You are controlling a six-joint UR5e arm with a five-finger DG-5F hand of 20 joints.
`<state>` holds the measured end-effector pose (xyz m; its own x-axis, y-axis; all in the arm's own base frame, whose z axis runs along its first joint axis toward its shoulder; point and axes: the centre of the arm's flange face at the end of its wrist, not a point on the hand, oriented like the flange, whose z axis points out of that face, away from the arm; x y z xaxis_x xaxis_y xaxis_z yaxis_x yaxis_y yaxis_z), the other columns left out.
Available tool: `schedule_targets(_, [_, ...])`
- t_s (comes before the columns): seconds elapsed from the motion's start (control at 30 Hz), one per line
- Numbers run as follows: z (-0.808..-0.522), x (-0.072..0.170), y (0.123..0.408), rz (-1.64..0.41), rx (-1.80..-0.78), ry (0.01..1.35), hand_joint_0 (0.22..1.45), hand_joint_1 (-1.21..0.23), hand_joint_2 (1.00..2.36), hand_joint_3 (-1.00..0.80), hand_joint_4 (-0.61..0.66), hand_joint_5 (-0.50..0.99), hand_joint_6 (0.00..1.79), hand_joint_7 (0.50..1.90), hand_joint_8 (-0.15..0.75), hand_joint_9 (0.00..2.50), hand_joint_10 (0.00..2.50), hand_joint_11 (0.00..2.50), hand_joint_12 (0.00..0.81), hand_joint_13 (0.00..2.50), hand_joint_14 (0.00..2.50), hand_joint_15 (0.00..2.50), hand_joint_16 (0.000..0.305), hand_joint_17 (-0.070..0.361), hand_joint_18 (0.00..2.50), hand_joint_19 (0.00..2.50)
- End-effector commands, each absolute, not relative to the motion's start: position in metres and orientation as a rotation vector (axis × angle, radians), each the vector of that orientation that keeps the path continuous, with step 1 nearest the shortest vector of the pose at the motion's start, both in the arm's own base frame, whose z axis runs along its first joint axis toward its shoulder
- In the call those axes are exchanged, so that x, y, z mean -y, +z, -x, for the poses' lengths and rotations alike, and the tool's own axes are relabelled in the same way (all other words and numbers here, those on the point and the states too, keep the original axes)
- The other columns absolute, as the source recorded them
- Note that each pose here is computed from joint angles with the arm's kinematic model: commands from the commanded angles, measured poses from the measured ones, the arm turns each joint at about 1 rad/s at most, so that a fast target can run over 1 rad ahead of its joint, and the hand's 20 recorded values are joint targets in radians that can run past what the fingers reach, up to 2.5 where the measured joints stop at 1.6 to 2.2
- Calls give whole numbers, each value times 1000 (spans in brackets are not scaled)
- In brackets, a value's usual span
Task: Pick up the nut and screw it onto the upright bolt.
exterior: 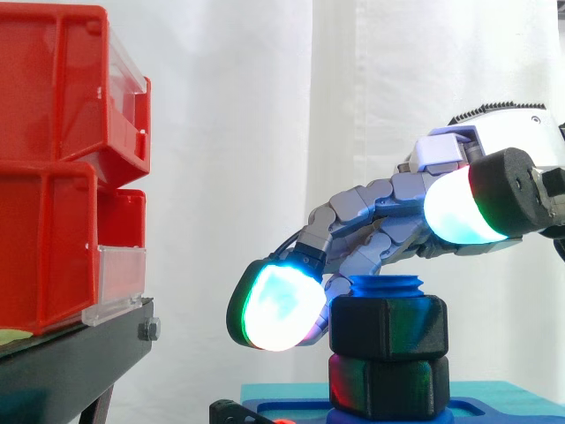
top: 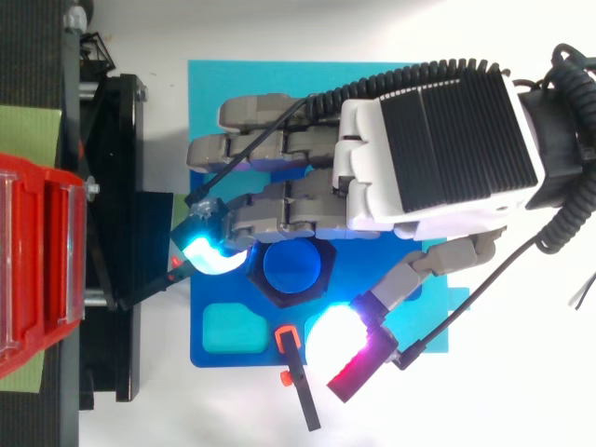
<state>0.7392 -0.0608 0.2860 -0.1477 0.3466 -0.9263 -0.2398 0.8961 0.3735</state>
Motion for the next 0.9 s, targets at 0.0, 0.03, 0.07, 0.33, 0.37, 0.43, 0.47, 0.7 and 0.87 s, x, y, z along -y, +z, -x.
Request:
schedule_targets(0.0, [-739, 63, 286, -84, -1642, 510, 486, -236, 1000, -500, 257, -113, 503, 919, 243, 482, 0, 0, 319, 173, 0, 0, 45, 101, 0, 0])
schedule_targets(0.03, [-739, 64, 287, -85, -1641, 509, 486, -237, 1000, -500, 258, -112, 503, 921, 244, 483, 0, 0, 319, 177, 0, 0, 45, 101, 0, 0])
schedule_targets(0.07, [-739, 65, 287, -86, -1641, 508, 487, -238, 1000, -500, 260, -109, 503, 936, 247, 492, 0, 0, 319, 183, 0, 0, 45, 101, 0, 0])
schedule_targets(0.33, [-739, 73, 288, -91, -1633, 500, 504, -291, 1000, -500, 286, -61, 504, 1017, 257, 658, 0, 0, 295, 336, 0, 0, 40, 89, 0, 0])
schedule_targets(0.37, [-739, 73, 288, -90, -1633, 499, 507, -299, 1000, -500, 288, -54, 504, 1028, 258, 669, 0, 0, 293, 352, 0, 0, 39, 88, 0, 0])
schedule_targets(0.43, [-739, 73, 287, -92, -1635, 500, 513, -315, 1000, -500, 280, -41, 504, 1056, 256, 717, 0, 0, 281, 391, 0, 0, 37, 84, 0, 0])
schedule_targets(0.47, [-739, 75, 288, -94, -1631, 498, 518, -329, 1000, -500, 269, -31, 504, 1065, 256, 758, 0, 0, 276, 425, 0, 0, 36, 81, 0, 0])
schedule_targets(0.7, [-739, 80, 289, -98, -1629, 493, 526, -351, 1000, -500, 218, 4, 504, 1160, 260, 897, 0, 0, 260, 510, 0, 0, 33, 74, 77, 0])
schedule_targets(0.87, [-739, 81, 291, -98, -1627, 491, 497, -300, 1000, -500, 168, 25, 504, 1203, 259, 938, 0, 0, 267, 532, 0, 0, 35, 78, 89, 0])
